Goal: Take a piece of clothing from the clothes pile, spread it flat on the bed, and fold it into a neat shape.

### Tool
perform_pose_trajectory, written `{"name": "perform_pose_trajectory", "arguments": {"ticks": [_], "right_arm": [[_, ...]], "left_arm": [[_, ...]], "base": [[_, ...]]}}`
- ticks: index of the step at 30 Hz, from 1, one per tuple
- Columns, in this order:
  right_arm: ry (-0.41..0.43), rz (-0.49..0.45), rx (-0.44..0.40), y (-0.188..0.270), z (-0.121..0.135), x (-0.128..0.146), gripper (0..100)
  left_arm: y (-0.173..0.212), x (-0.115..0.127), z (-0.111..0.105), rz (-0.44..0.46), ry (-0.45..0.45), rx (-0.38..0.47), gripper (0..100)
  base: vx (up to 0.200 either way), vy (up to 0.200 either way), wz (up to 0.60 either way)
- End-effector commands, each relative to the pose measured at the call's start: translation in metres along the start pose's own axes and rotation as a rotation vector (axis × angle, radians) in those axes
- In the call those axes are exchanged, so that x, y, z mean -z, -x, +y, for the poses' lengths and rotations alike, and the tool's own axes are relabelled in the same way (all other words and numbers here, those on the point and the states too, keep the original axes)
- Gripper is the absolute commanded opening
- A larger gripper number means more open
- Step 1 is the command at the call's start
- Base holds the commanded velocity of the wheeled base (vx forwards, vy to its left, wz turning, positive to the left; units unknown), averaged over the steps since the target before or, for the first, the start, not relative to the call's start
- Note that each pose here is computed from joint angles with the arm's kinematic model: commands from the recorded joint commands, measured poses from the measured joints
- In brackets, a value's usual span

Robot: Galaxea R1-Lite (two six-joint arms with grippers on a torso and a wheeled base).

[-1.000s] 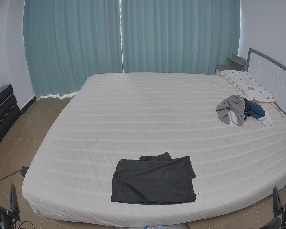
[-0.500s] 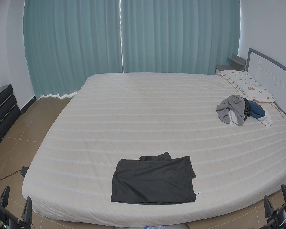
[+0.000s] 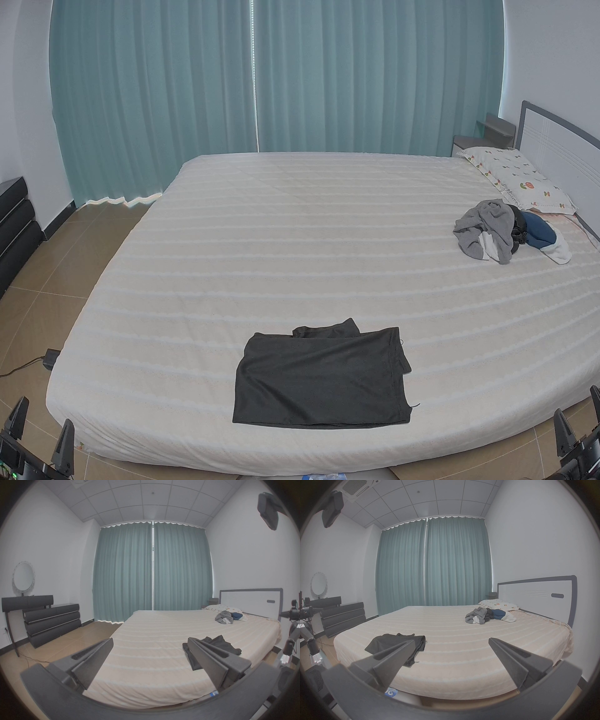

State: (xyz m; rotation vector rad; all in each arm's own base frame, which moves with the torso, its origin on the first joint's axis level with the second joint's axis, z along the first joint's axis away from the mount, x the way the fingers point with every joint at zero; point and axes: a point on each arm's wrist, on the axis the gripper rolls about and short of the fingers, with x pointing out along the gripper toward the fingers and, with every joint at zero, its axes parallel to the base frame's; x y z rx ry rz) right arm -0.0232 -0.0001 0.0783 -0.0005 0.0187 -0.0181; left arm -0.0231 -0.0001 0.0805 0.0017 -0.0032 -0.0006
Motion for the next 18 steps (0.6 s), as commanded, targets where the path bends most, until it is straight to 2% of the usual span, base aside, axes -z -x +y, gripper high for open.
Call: {"name": "perform_pose_trajectory", "arguments": {"ticks": [1,18], "right_arm": [[0.001,0.000,0.000,0.0000,0.0000,0.0025,100],[-0.013,-0.005,-0.003,0.0000,-0.0001,0.0020,100]], "left_arm": [[-0.0001,0.0045,-0.0002,0.003,-0.003,0.009,100],[-0.0002,0.0049,-0.0002,0.005,-0.004,0.007,100]], "base": [[0.000,0.000,0.00],[0.000,0.000,0.00]]}}
